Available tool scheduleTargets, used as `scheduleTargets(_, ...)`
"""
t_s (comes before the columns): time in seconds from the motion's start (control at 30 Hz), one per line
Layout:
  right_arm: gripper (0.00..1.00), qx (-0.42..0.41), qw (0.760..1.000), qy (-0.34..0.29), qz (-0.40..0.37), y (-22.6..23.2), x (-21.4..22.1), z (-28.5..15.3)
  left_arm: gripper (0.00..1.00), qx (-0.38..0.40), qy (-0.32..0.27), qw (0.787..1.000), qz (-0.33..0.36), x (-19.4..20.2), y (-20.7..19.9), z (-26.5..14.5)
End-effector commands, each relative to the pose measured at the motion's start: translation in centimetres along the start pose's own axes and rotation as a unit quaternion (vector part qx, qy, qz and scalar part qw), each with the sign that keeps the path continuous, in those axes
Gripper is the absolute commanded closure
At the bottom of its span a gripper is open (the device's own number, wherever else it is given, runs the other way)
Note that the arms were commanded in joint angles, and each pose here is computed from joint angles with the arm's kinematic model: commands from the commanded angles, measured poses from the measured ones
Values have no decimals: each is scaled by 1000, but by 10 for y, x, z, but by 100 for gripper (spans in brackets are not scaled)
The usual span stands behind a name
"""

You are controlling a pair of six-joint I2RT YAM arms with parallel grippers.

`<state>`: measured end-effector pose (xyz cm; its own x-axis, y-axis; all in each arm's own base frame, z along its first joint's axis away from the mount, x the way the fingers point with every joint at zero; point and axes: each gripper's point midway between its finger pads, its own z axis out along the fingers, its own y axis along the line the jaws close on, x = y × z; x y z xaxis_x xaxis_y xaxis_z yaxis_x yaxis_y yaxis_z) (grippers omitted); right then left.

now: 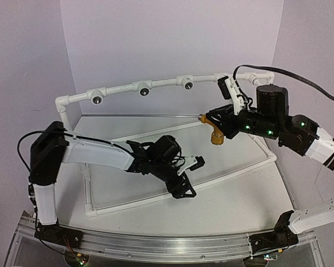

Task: Install the water faucets
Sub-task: Pass from the right arm to the left

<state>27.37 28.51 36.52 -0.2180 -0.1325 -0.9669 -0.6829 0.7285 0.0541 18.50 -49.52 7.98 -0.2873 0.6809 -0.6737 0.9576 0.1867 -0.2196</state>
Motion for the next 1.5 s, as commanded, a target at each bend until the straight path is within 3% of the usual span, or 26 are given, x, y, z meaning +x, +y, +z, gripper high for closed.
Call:
scheduleTargets(0.0,100,-76,982,82,-153,22,23,-15,20,115,-144,982,-29,-83,-63,-109)
scheduleTargets(0.23,100,-196,962,72,-178,63,14,-22,17,231,-316,907,-152,-128,-69,-217)
scheduleTargets(0.43,100,-299,940,51,-156,97,3,-31,10,264,-368,870,-198,-141,-67,-237)
scheduleTargets(0.53,100,-329,932,45,-148,106,2,-34,13,290,-375,863,-172,-147,-77,-244)
scheduleTargets(0.7,100,-343,928,28,-141,112,1,-34,35,319,-361,865,-143,-147,-87,-241)
scheduleTargets(0.87,100,-350,927,19,-130,114,1,-31,46,344,-340,867,-121,-146,-98,-235)
scheduleTargets(1.03,100,-354,928,28,-113,115,4,-31,91,327,-360,867,-109,-149,-94,-239)
scheduleTargets(1.07,95,-338,935,32,-105,111,5,-30,97,318,-367,867,-107,-149,-93,-240)
scheduleTargets(1.17,27,-281,956,50,-64,94,9,-23,100,294,-390,867,-100,-147,-89,-247)
scheduleTargets(1.2,15,-265,962,55,-48,89,11,-21,100,290,-394,867,-99,-146,-88,-248)
scheduleTargets(1.27,4,-241,968,66,-7,82,15,-17,100,286,-402,865,-93,-145,-90,-254)
scheduleTargets(1.47,2,-260,961,21,98,86,7,-21,100,286,-428,853,-91,-144,-93,-270)
